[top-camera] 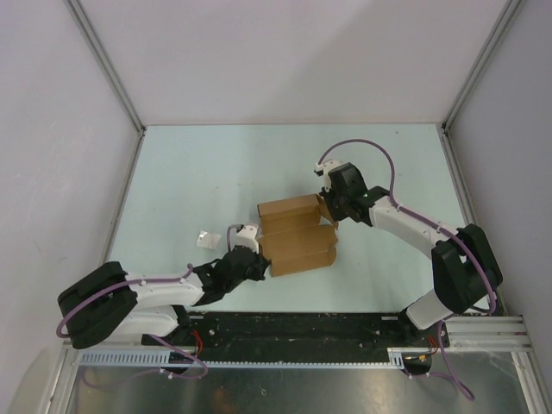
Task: Fold the paper box
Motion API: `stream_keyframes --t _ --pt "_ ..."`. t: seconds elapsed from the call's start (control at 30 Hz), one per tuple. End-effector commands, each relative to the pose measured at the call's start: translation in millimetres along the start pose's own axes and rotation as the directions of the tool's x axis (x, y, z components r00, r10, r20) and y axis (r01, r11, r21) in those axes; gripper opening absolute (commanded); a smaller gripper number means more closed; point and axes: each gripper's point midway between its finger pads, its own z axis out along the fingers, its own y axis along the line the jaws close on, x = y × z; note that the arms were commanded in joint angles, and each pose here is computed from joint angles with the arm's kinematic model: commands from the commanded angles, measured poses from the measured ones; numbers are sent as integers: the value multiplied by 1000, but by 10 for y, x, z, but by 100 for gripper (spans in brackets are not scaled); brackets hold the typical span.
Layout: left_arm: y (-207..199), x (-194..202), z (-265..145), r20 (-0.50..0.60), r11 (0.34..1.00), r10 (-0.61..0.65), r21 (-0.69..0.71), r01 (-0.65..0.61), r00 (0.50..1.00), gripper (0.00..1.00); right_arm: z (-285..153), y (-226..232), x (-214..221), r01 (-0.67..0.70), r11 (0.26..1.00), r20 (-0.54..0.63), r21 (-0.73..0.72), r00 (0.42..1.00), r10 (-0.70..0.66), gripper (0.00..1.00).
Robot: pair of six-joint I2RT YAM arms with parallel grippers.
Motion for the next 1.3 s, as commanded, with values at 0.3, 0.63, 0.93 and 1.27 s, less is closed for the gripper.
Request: stream_keyframes --t 0.3,0.63,0.93,1.27 --pt "-400 -103 -464 3 990 37 136 -37 999 1 -4 -82 -269 113 994 77 -2 991 -112 0" --pt "-730 -484 -716 111 952 126 265 -152 986 4 -30 -61 -265 109 994 76 -9 991 -108 0" --pt "-1412 -708 -232 313 863 152 420 -280 937 0 -33 -8 -290 50 998 87 -32 995 -47 0" --pt "-1789 -683 353 450 801 195 439 -406 872 0 37 95 -171 4 996 39 -91 999 0 0"
